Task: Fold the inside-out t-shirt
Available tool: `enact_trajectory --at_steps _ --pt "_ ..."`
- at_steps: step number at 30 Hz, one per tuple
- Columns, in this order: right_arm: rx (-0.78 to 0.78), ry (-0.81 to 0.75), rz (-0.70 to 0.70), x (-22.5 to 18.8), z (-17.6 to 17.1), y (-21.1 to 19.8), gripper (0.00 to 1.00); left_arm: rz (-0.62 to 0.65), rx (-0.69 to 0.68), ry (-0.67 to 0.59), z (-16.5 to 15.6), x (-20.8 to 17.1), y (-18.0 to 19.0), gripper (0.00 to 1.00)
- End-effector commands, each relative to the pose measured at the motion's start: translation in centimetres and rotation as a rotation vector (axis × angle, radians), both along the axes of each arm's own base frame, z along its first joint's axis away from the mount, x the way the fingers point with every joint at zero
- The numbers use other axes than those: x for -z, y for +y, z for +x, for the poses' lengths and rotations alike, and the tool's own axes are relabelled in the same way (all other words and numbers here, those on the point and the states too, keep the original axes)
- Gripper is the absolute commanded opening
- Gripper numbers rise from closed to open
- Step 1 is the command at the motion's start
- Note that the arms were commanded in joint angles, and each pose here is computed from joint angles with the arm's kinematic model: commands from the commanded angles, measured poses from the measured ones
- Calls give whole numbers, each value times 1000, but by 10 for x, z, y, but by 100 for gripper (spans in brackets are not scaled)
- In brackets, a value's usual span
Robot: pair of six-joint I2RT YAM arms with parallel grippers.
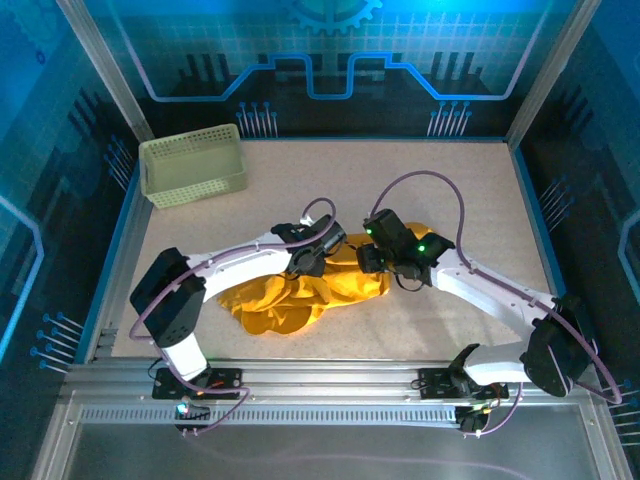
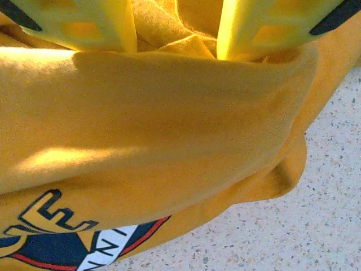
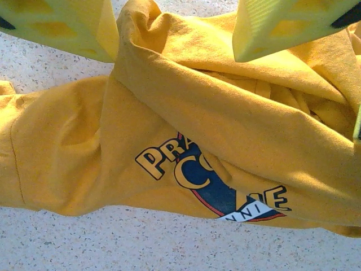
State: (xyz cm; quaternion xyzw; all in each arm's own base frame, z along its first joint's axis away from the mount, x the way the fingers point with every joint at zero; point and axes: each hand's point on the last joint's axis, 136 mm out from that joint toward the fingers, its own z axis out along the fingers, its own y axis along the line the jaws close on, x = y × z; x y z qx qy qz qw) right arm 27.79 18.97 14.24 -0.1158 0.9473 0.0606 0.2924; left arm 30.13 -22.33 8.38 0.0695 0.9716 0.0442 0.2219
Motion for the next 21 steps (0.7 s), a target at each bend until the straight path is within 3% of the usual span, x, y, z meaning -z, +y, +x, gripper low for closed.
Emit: enact_trajectory --at_steps 1,7,15,21 --pt "6 -19 2 -4 -2 -1 57 46 4 -20 7 -3 3 44" --pt "11 -17 5 -2 -4 -2 58 77 -1 -25 13 3 3 43" --pt "10 -9 -1 2 -5 -3 59 110 -25 -100 22 -14 11 19" --pt "24 2 -14 7 -5 -6 61 18 -7 -123 18 -29 4 2"
